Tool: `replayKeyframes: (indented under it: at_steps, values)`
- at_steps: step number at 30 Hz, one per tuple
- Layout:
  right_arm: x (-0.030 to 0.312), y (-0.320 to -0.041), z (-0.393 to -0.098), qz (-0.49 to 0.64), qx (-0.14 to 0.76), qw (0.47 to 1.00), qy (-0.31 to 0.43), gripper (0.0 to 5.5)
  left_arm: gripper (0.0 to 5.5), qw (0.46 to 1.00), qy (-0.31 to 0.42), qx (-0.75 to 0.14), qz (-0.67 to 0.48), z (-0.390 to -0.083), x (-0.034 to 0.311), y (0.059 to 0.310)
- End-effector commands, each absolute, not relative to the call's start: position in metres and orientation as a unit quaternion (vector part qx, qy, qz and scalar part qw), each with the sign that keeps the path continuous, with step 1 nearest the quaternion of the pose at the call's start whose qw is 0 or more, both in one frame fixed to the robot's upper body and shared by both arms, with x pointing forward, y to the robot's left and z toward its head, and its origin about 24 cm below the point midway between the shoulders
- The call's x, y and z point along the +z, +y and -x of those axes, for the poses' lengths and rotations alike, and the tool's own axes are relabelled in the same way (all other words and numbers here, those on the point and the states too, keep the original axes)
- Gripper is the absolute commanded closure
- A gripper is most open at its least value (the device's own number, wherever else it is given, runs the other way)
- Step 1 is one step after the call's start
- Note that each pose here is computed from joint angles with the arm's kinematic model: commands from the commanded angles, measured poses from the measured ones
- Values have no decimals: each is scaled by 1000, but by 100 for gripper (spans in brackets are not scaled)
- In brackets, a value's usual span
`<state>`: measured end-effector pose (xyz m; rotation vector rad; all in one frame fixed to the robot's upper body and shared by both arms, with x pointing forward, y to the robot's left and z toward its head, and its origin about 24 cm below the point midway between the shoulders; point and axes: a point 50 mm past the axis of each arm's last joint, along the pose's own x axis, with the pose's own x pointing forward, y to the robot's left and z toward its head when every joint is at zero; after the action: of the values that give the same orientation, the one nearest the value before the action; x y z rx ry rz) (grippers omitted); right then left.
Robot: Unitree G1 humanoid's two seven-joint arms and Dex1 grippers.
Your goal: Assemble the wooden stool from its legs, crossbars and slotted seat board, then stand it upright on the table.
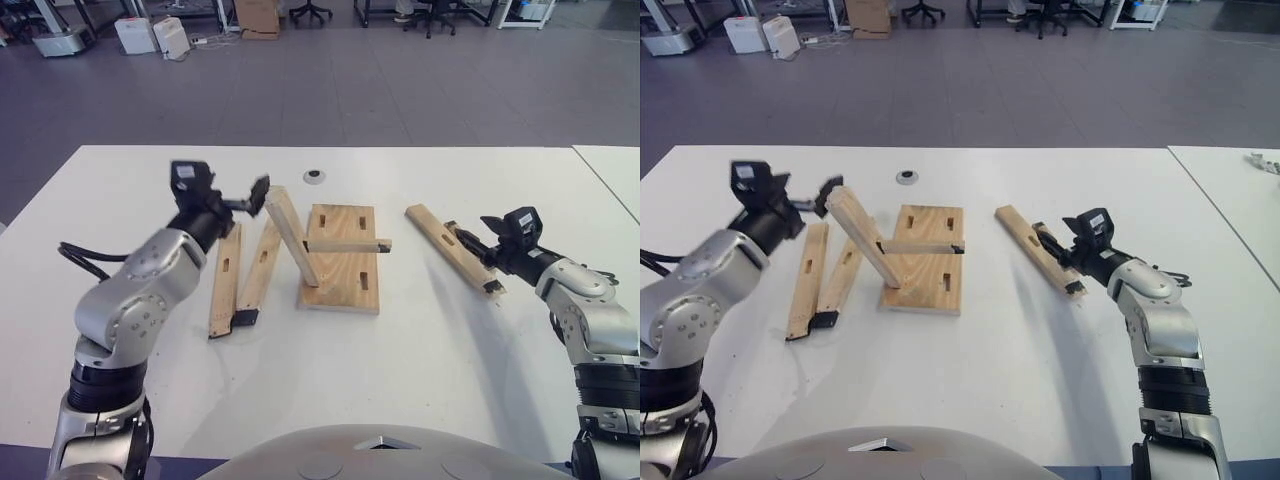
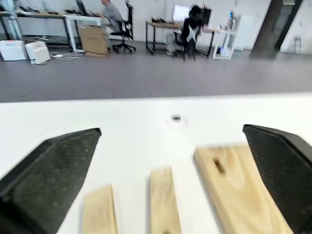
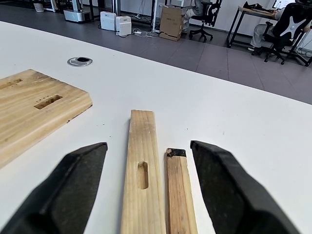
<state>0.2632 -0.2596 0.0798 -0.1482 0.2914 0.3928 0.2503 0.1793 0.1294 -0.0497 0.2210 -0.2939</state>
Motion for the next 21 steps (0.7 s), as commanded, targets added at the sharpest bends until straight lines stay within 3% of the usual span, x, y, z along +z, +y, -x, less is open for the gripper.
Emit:
replayKeyframes:
  at_steps: [1,7,15,19,21]
  values:
    - [76,-255,-267,84,202,964,152,229,40,960,219,-170,-40,-234,79,182]
    - [70,-250,-268,88,215,959,161,229,137,936,300,-179,-38,-218,45,180]
    - [68,-247,-270,89,223,958,160,229,254,926,339,-149,-78,-212,32,193]
    - [88,-241,-283,50,240,961,129,229,316,956,258,-140,-10,-228,60,181]
    - [124,-237,-301,-18,253,965,70,229,340,974,161,-155,41,-248,102,172]
